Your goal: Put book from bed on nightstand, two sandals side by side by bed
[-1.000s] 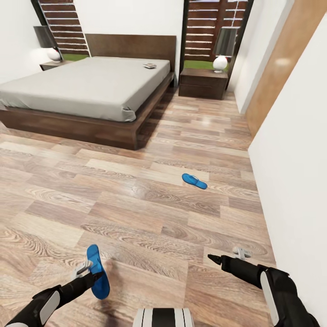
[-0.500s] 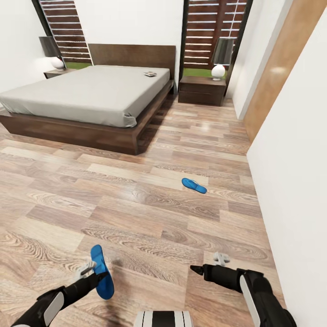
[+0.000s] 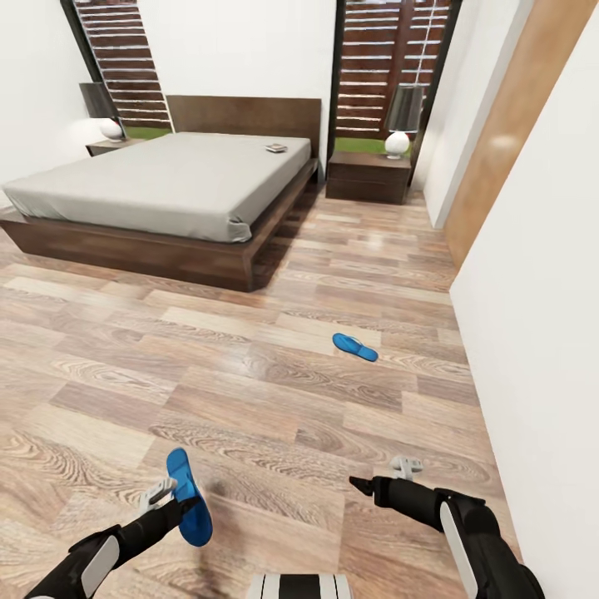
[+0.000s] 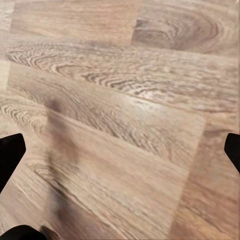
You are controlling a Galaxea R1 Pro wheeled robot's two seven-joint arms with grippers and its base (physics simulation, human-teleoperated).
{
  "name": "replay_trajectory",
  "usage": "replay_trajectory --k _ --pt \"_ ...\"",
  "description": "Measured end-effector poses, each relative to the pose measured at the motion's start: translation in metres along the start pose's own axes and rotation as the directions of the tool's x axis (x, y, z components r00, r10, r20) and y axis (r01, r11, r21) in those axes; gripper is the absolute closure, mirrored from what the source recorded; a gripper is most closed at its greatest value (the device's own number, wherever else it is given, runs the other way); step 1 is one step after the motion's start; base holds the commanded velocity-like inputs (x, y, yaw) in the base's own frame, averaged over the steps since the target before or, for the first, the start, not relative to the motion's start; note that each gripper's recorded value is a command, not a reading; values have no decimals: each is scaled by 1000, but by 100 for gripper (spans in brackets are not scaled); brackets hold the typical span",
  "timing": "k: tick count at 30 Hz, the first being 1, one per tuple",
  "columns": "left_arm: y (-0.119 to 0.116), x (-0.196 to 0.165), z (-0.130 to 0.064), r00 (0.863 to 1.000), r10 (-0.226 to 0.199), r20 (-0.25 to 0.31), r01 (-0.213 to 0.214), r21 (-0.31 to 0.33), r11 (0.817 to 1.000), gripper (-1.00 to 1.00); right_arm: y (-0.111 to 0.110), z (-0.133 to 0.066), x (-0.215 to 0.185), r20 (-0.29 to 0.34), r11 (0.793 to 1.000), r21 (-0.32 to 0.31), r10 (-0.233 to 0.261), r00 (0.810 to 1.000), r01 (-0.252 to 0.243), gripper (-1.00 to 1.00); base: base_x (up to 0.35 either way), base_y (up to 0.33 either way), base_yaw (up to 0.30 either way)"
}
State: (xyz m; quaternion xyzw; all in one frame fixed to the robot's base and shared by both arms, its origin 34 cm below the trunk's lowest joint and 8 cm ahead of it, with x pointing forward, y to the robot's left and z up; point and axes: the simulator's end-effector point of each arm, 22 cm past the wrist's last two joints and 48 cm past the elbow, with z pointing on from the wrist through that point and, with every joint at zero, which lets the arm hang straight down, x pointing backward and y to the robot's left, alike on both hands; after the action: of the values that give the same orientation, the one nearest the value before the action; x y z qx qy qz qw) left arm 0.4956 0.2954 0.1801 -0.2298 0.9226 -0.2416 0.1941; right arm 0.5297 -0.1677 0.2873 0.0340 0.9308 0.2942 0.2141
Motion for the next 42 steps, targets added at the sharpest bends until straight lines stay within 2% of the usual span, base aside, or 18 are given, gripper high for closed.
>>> replay_trajectory --k 10,11,12,42 --pt "-14 -15 -9 999 14 32 -15 22 1000 100 10 -12 -25 79 998 -4 -55 995 55 -100 0 0 0" --pt "-16 -17 -10 999 16 36 -16 24 1000 100 16 -20 -66 260 983 18 -183 948 185 -100 0 0 0" --pt "-17 -18 -11 999 17 39 -18 26 999 100 17 -22 -69 274 980 21 -194 942 196 -100 0 0 0" --pt "-59 -59 -42 989 55 135 -66 86 994 100 53 -63 -108 372 966 22 -247 895 258 -100 0 0 0"
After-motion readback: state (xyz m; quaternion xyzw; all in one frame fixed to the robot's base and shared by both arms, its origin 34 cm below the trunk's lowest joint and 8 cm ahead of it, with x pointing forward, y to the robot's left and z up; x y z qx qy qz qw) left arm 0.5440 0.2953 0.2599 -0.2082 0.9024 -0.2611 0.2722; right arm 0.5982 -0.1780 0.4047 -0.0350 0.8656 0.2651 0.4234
